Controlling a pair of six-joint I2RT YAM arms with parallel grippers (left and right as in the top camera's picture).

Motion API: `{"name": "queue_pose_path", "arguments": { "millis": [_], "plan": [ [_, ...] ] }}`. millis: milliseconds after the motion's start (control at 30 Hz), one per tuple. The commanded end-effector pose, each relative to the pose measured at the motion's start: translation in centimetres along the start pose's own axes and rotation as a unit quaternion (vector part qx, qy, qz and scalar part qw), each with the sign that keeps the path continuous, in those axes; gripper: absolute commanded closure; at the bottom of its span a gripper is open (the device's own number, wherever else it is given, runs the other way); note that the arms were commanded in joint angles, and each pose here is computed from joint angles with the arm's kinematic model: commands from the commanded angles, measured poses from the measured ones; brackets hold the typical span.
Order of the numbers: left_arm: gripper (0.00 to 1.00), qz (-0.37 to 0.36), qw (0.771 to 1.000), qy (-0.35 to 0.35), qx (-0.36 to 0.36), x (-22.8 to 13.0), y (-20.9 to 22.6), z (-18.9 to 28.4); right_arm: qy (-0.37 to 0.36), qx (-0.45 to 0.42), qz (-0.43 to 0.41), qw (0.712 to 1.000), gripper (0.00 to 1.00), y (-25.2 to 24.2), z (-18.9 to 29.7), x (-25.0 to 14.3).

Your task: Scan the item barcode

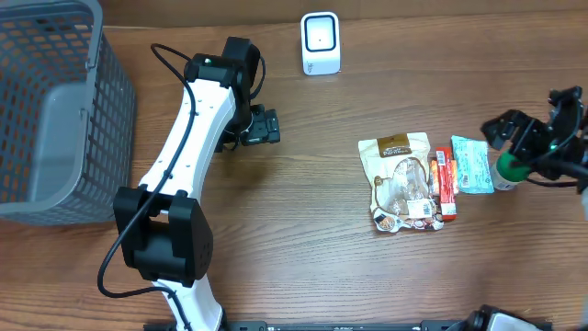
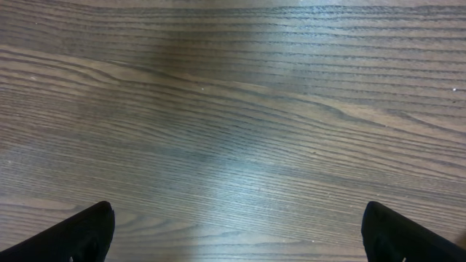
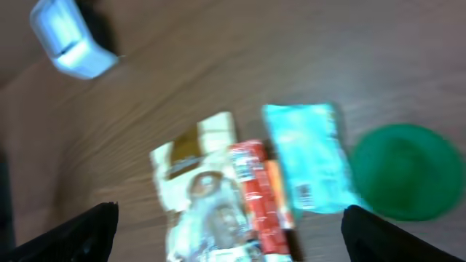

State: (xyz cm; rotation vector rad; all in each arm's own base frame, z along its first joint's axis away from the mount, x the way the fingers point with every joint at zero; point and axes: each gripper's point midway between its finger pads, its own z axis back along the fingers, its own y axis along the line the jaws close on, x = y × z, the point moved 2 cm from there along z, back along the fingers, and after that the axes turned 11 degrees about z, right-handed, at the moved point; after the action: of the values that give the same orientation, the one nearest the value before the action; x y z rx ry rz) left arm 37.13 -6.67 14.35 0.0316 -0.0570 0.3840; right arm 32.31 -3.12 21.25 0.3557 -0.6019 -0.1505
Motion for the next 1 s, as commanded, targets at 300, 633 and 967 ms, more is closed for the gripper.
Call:
{"name": "queue_pose_path", "arguments": {
  "millis": [300, 633, 967],
  "plan": [
    [0.00, -0.004, 1.000, -0.012, -0.001, 0.3, 0.1, 0.7, -0.099, 0.075, 0.151, 0.981, 0.00, 10.4, 6.9, -0.8],
    [0.00, -0.004, 1.000, -0.012, -0.001, 0.3, 0.1, 0.7, -0.201, 0.120, 0.226, 0.946, 0.00, 14.8, 14.4, -3.5],
    [0.00, -0.004, 1.000, -0.012, -0.001, 0.3, 0.1, 0.7, -0.262, 0.111, 0.245, 0.927, 0.00, 14.8, 17.9, -5.8]
  ]
}}
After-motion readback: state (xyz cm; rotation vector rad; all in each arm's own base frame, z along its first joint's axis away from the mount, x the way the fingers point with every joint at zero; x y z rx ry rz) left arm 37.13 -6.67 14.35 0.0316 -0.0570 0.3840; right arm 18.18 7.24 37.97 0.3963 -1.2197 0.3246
